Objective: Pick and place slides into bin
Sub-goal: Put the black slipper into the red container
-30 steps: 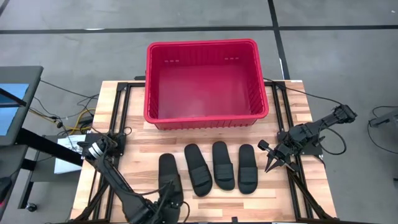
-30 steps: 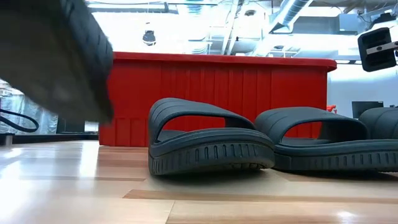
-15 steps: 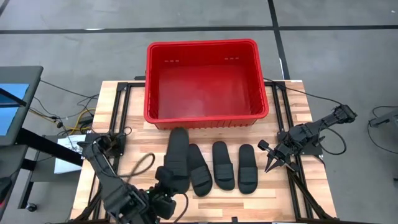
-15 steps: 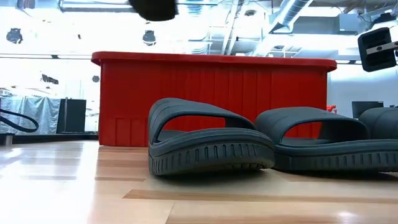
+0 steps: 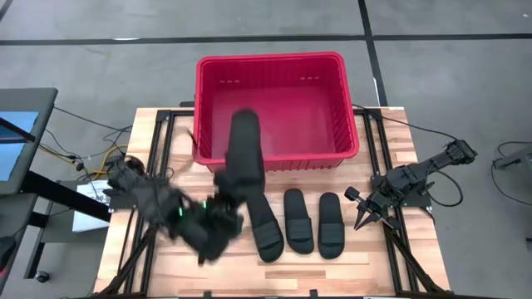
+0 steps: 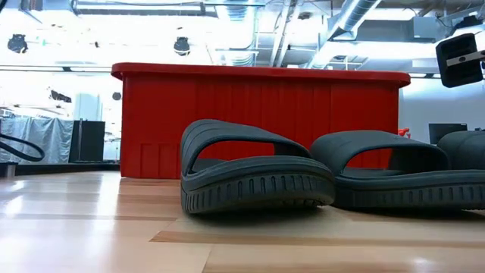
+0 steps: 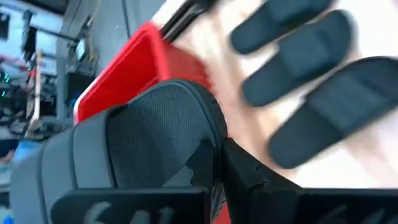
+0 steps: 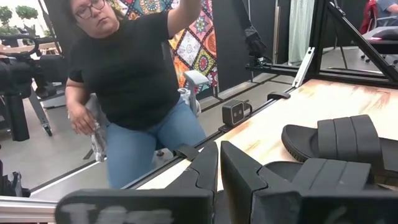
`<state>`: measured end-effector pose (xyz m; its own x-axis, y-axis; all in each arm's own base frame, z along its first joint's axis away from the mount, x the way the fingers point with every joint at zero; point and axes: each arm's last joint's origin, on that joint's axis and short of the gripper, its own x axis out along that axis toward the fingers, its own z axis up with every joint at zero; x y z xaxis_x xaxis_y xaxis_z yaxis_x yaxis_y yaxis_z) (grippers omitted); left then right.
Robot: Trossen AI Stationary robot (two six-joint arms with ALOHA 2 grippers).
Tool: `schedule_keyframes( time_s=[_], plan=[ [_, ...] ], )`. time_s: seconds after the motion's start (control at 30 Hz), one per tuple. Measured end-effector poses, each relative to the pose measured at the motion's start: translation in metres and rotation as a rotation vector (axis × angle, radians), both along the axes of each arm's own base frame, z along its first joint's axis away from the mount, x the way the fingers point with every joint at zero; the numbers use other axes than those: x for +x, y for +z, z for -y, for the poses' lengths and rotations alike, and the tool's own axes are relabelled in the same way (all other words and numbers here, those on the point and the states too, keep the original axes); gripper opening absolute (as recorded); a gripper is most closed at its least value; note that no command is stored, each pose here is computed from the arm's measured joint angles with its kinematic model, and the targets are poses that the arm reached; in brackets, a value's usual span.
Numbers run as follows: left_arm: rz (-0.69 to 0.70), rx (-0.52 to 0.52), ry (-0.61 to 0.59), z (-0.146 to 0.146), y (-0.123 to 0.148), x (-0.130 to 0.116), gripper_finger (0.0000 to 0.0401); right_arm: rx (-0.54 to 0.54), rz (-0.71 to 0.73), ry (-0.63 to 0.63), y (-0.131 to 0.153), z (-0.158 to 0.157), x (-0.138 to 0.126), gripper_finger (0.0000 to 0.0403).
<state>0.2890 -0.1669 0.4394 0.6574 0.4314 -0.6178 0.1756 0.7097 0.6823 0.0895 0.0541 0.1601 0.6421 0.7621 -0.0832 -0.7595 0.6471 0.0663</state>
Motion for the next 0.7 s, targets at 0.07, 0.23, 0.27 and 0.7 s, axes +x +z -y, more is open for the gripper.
schedule_keyframes(
  time_s=[0.07,0.23,0.27,0.7],
  plan=[
    [0.019,-0.007,0.032,-0.024,0.013,-0.004,0.0002,0.000,0.000,0.000,0.000,0.000,0.000,0.0011],
    [0.039,0.018,0.095,-0.078,0.039,-0.022,0.0002,0.000,0.000,0.000,0.000,0.000,0.000,0.0011],
    [0.028,0.022,0.103,-0.087,0.040,-0.024,0.0002,0.000,0.000,0.000,0.000,0.000,0.000,0.0011],
    [0.003,-0.046,0.061,-0.189,-0.001,-0.025,0.0002,0.000,0.000,0.000,0.000,0.000,0.000,0.0011]
  ],
)
